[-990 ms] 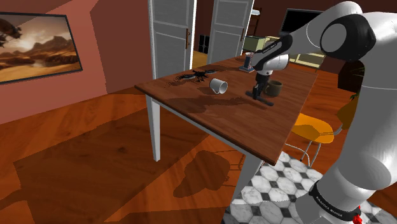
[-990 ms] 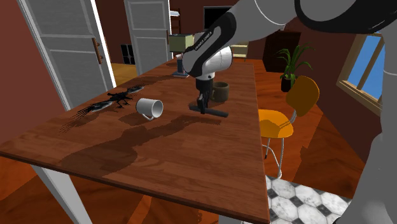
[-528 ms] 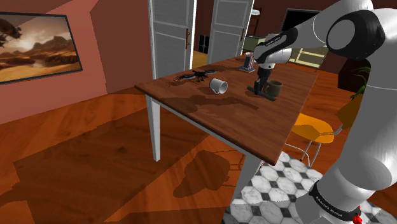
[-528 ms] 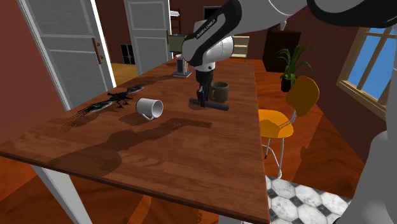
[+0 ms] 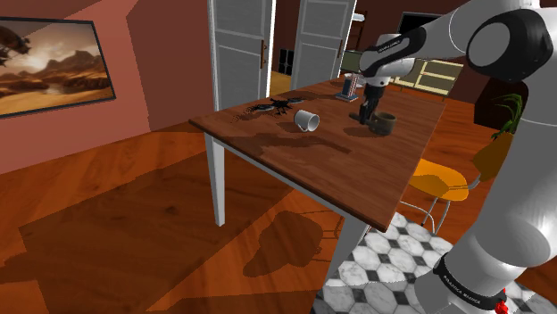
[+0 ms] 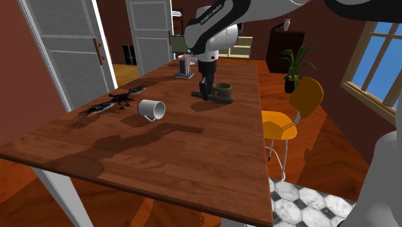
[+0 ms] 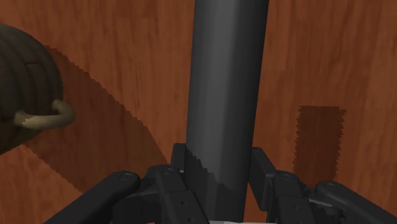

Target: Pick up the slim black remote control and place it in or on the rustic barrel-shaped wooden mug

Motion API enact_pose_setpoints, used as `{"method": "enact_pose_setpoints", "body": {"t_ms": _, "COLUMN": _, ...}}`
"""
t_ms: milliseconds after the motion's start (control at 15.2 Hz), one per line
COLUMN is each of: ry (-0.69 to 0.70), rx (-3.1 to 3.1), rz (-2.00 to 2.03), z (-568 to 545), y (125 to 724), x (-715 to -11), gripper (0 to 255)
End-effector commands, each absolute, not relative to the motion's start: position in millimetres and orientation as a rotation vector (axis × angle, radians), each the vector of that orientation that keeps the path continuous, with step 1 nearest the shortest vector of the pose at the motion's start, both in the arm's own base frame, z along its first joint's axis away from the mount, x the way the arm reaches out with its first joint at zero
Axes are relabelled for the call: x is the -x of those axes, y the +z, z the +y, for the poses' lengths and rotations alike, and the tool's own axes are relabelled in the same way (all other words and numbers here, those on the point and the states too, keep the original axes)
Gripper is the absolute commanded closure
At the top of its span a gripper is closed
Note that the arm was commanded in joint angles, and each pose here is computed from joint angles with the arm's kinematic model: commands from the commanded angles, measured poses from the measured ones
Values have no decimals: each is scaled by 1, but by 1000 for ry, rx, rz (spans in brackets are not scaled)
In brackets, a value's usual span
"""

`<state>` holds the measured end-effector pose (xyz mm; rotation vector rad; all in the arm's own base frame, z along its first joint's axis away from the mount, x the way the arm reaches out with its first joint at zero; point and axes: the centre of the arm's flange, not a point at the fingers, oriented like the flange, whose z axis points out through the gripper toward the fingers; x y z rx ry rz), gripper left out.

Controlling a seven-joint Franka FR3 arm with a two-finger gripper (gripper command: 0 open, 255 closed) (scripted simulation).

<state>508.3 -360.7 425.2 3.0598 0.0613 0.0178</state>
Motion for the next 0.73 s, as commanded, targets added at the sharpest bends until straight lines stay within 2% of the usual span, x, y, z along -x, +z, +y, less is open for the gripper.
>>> {"method": "enact_pose_setpoints", "body": {"t_ms": 0, "ry": 17, "rx": -3060, "rz": 61, "z": -361, "y": 436, "x": -508, "gripper": 255}}
{"method": "enact_pose_setpoints", "body": {"t_ms": 660, "ry": 17, "rx": -3060, "rz": 61, "z": -361, "y": 488, "x": -508, "gripper": 255}}
